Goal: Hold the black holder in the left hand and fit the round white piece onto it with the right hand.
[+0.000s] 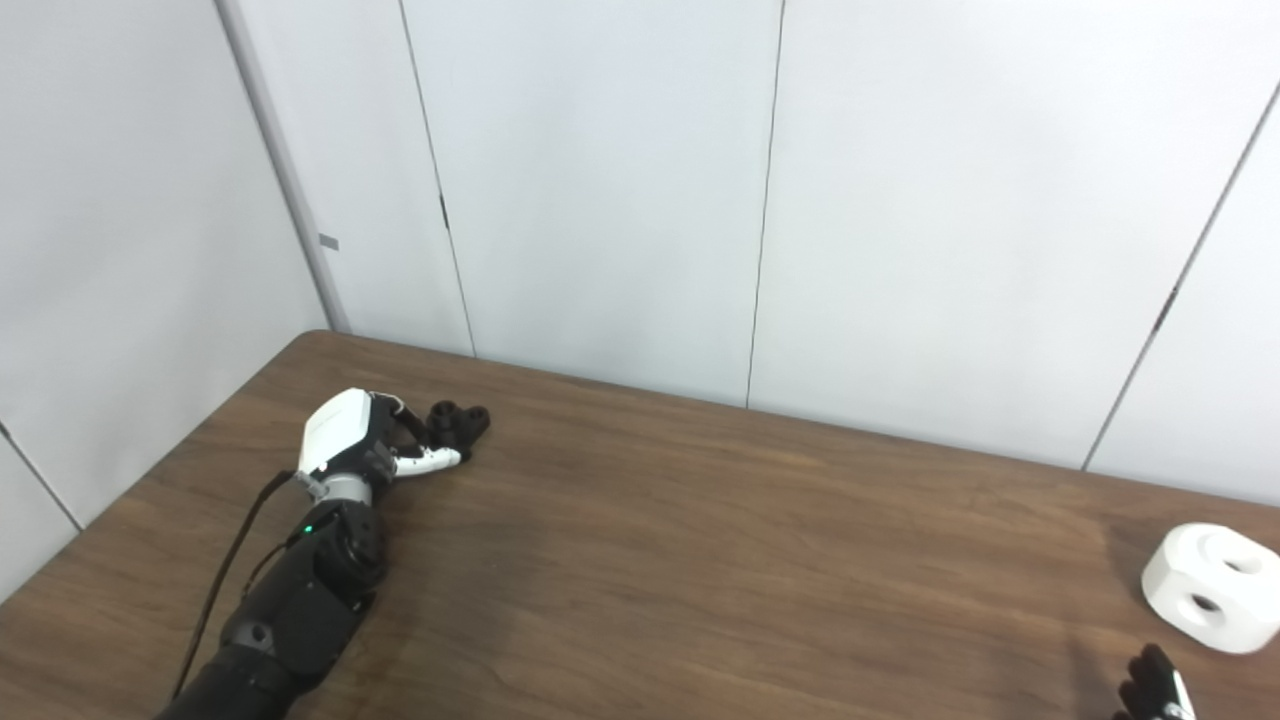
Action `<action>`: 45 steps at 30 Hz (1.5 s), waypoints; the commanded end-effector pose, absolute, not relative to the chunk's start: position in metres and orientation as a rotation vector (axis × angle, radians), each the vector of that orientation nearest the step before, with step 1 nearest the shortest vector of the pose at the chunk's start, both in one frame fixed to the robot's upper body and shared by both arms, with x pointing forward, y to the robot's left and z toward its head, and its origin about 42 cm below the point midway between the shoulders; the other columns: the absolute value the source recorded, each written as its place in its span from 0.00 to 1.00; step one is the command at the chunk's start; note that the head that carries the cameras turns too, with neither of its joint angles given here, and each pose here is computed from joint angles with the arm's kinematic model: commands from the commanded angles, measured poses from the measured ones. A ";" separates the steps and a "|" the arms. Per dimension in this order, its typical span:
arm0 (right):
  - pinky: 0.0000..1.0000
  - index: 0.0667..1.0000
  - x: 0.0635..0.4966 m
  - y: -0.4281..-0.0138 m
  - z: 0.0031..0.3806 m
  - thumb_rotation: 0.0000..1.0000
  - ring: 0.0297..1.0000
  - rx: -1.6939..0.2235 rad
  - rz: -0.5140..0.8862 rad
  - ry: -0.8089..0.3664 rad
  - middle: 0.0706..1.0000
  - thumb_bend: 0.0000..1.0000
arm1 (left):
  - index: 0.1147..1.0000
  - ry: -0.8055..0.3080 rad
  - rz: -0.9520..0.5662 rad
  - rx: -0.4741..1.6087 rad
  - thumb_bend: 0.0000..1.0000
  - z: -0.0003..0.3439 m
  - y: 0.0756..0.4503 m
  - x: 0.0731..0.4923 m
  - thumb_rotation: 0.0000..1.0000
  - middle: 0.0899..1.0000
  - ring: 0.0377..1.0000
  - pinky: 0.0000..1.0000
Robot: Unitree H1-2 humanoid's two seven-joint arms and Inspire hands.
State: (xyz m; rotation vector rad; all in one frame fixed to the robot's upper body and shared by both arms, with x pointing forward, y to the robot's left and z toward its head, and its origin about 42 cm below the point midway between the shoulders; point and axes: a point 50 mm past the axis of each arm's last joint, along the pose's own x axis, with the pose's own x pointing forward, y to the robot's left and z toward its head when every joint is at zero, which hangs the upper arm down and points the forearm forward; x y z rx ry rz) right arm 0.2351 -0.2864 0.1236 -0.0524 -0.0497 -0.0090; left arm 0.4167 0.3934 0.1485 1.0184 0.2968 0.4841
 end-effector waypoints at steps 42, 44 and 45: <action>1.00 1.00 0.236 -0.271 0.141 1.00 1.00 -0.073 -0.020 -0.112 1.00 0.56 | 0.42 -0.062 0.104 1.045 0.52 0.151 0.266 0.316 0.05 0.78 0.90 1.00; 1.00 1.00 0.236 -0.270 0.141 1.00 1.00 -0.070 -0.019 -0.113 1.00 0.56 | 0.42 -0.077 0.087 1.045 0.52 0.149 0.259 0.309 0.05 0.78 0.89 1.00; 1.00 1.00 0.237 -0.269 0.141 1.00 1.00 -0.070 -0.017 -0.114 1.00 0.56 | 0.42 -0.083 0.075 1.049 0.52 0.148 0.255 0.304 0.05 0.78 0.89 1.00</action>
